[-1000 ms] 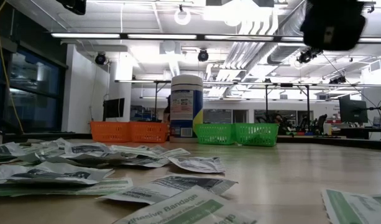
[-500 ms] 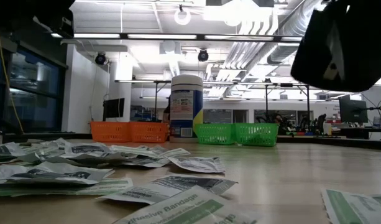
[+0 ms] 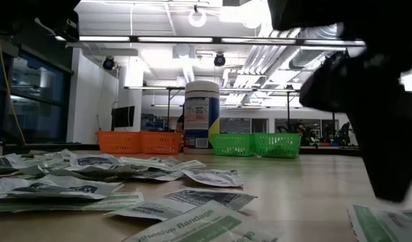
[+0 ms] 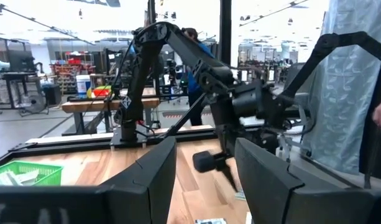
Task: Pick & Place First Aid Supplies
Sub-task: Put the green bandage pack into the right green bin
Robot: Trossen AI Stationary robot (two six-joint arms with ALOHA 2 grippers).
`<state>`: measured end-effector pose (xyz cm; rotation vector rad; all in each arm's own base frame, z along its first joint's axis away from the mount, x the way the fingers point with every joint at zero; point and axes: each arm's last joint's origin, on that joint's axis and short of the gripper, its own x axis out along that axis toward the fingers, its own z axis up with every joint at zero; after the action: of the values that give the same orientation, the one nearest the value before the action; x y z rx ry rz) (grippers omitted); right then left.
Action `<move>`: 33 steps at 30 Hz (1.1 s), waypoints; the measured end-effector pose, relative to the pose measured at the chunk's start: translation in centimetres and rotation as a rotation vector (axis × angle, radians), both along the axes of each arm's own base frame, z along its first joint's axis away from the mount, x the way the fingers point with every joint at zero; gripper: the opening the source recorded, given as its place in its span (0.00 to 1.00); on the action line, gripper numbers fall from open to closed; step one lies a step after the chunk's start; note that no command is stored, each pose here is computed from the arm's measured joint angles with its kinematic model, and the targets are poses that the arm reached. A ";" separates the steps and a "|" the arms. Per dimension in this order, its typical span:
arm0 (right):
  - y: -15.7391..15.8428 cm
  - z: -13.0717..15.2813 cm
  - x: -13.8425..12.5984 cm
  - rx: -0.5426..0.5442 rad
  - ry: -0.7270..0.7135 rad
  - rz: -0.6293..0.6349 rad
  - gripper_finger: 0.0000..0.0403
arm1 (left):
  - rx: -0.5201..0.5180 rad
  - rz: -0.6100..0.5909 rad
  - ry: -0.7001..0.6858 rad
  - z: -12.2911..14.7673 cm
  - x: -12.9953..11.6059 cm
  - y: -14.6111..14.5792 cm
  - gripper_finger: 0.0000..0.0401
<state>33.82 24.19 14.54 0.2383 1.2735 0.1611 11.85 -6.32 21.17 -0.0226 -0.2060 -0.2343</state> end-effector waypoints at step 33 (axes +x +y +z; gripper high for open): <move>0.4 -0.3 0.0 -0.273 -0.190 0.401 0.63 | -0.015 -0.015 0.033 -0.3 0.0 -0.1 0.41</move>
<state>33.82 24.57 14.22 -0.2649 1.1269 0.3406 11.90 -6.38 20.88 -0.0426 -0.1749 -0.2471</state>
